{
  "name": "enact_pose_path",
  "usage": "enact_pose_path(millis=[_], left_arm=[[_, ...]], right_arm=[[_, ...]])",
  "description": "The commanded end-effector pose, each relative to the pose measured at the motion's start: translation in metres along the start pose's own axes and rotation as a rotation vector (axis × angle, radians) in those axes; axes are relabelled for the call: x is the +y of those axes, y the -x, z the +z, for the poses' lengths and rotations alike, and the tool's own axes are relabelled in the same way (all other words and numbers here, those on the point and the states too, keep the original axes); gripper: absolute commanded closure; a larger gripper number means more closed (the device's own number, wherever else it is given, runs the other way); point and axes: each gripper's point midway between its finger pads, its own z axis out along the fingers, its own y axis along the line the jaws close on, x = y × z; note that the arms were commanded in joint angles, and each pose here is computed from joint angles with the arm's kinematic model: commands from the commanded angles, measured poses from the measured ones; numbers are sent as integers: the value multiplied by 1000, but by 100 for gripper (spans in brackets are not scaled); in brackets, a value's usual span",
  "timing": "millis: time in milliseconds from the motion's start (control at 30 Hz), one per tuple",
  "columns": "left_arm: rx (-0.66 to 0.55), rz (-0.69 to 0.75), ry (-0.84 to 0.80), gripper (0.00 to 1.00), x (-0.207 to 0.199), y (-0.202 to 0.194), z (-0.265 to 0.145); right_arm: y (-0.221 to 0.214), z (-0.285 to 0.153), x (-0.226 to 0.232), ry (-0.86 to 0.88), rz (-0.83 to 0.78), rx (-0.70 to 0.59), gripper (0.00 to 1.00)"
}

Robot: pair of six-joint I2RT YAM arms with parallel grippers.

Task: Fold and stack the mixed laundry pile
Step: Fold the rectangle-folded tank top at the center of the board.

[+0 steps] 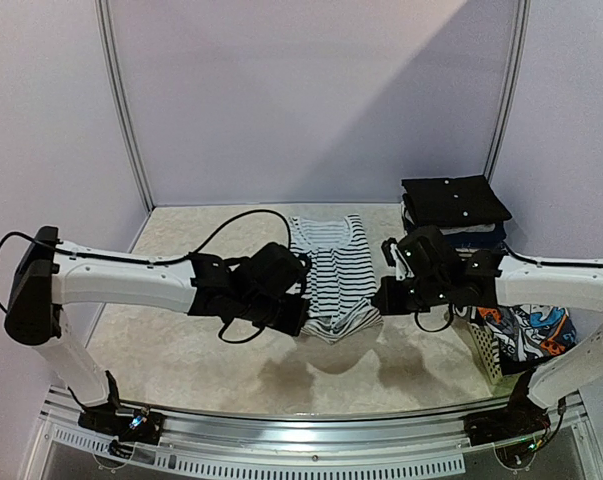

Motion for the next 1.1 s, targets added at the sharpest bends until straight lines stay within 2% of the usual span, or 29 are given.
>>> enact_pose_path(millis=[0,367,1067], left_arm=[[-22,27,48,97,21,29,3],[-33,6,90,98,61,86,21],[8,-24,126,98,112,121,82]], right_arm=[[32,12,-12,-72,-23,-43,100],[90,39,-29,-119,-16,-89,100],[126,107,-58,-133,5,-18,100]])
